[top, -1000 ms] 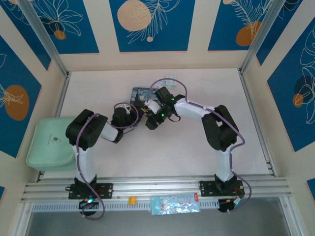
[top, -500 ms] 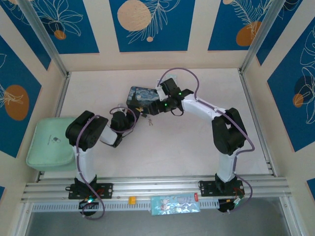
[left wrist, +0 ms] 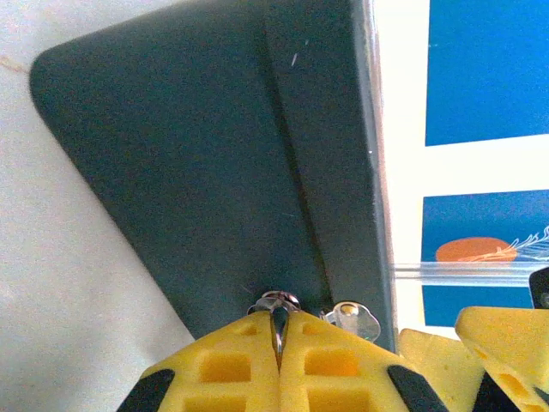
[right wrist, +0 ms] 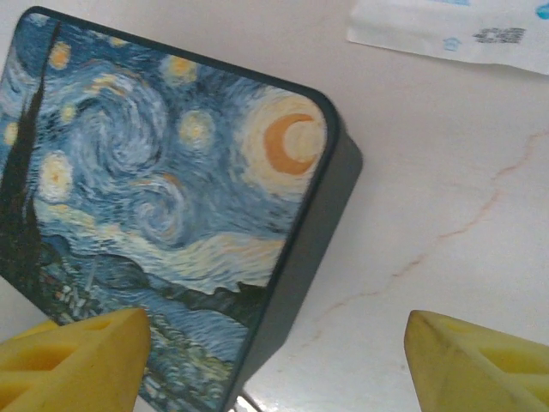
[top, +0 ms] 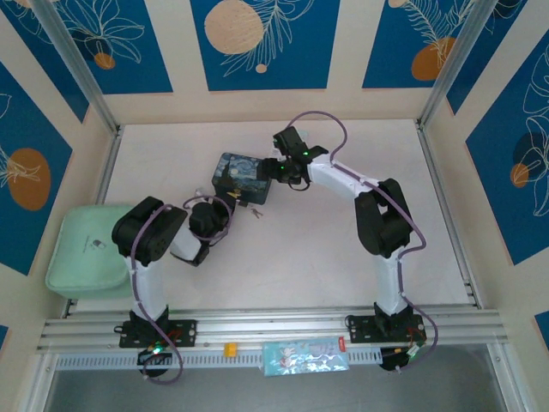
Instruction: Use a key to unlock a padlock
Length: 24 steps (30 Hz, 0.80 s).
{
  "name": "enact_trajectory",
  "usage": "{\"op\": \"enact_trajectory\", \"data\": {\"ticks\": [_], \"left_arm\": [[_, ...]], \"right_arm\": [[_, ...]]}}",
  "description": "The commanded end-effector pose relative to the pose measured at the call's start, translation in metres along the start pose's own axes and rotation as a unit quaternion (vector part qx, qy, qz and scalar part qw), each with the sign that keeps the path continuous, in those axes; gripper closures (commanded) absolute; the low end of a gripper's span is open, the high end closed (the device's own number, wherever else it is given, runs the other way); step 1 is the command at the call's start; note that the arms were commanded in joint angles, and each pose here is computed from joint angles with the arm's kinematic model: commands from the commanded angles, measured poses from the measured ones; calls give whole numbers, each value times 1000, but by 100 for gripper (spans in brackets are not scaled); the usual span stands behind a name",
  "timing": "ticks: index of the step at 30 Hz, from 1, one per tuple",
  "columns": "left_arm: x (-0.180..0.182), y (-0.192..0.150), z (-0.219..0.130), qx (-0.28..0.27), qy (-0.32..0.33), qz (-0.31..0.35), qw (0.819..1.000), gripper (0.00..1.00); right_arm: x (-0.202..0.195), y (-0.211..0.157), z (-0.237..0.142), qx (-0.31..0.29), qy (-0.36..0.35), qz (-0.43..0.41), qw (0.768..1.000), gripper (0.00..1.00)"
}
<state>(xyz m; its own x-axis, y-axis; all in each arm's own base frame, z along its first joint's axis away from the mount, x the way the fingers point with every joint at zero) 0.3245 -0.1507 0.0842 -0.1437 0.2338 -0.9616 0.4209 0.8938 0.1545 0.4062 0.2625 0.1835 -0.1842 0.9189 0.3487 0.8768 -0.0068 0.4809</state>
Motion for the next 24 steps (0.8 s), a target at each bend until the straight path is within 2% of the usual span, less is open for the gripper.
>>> {"op": "enact_trajectory", "data": {"ticks": [1, 5, 15, 20, 24], "left_arm": [[-6, 2, -2, -24, -28, -7, 999, 100], [-5, 2, -4, -22, -25, -6, 999, 100], [-2, 6, -8, -25, -20, 1, 999, 100], [8, 18, -21, -56, 2, 8, 998, 100], [11, 22, -27, -78, 9, 9, 997, 100]], "right_arm": [[2, 2, 12, 8, -25, 17, 1000, 22], [2, 0, 30, 26, -27, 32, 999, 22], [-24, -17, 42, 56, -78, 50, 994, 22], [-45, -27, 38, 56, -86, 76, 992, 23], [-46, -30, 38, 61, -84, 77, 992, 24]]}}
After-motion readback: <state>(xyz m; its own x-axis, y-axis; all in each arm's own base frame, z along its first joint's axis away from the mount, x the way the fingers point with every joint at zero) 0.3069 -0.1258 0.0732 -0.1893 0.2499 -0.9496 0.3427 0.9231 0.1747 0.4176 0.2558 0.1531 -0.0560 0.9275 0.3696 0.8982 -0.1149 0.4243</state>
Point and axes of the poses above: each hand's point on the last joint's axis, 136 mm out from that joint toward the fingers, its own z axis out along the fingers, its own x axis along the line the jaws close on, y = z × x, the point moved 9 cm from there along -z, back along the fingers, and after that the axes turned 2 degrees about -z, right-handed, at the moved point
